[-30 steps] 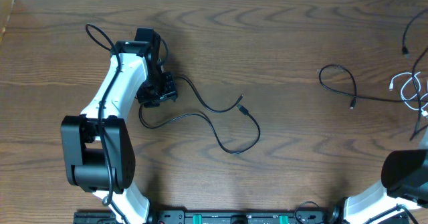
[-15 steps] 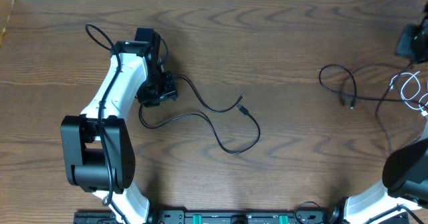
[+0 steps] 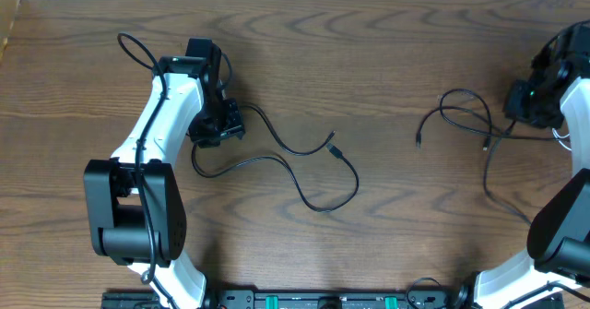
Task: Untangle cables
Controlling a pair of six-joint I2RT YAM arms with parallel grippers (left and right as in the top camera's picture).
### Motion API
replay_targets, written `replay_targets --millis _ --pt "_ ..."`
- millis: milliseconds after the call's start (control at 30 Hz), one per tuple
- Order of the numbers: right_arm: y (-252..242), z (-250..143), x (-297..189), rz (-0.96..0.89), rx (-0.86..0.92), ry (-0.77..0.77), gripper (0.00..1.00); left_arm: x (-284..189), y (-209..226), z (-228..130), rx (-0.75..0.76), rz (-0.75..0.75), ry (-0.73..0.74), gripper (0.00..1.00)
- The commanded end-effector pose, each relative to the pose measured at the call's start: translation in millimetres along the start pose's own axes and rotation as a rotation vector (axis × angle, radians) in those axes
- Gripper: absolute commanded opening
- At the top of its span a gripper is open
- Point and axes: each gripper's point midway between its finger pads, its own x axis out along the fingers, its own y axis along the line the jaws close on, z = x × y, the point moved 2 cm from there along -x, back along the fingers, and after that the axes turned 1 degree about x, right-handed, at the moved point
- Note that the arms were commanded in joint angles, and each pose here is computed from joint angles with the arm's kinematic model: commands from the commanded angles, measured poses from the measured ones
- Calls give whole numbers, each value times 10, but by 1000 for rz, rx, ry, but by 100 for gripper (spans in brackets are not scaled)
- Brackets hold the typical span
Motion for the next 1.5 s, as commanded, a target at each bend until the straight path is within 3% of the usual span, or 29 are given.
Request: replay_targets --millis 0,133,367,533,700,800,933,1133,1300,1467 --pt "42 -70 125 -3 -3 -6 58 49 8 -32 -7 2 22 51" --pt "-55 -174 257 -59 67 5 69 49 8 -30 -7 2 21 51" --pt "-63 -440 545 -64 150 35 71 49 5 -21 -6 1 17 51" --pt "-120 -525 774 -103 198 -25 72 48 5 -22 -6 1 17 51" --pt "-126 -527 943 -82 260 -110 54 48 5 -22 -7 1 17 50" --pt "-123 -511 987 -72 269 -145 35 49 5 -22 -6 1 17 51" --pt "-81 -442 974 -42 268 -171 1 49 5 -22 -6 1 17 51" --pt "46 114 666 22 146 -355 1 50 2 -24 -6 1 18 51" --pt "-109 511 137 -73 173 -493 1 59 -28 -42 5 2 20 51" --pt "-267 651 -243 -187 141 -584 1 75 -57 -42 14 0 15 51"
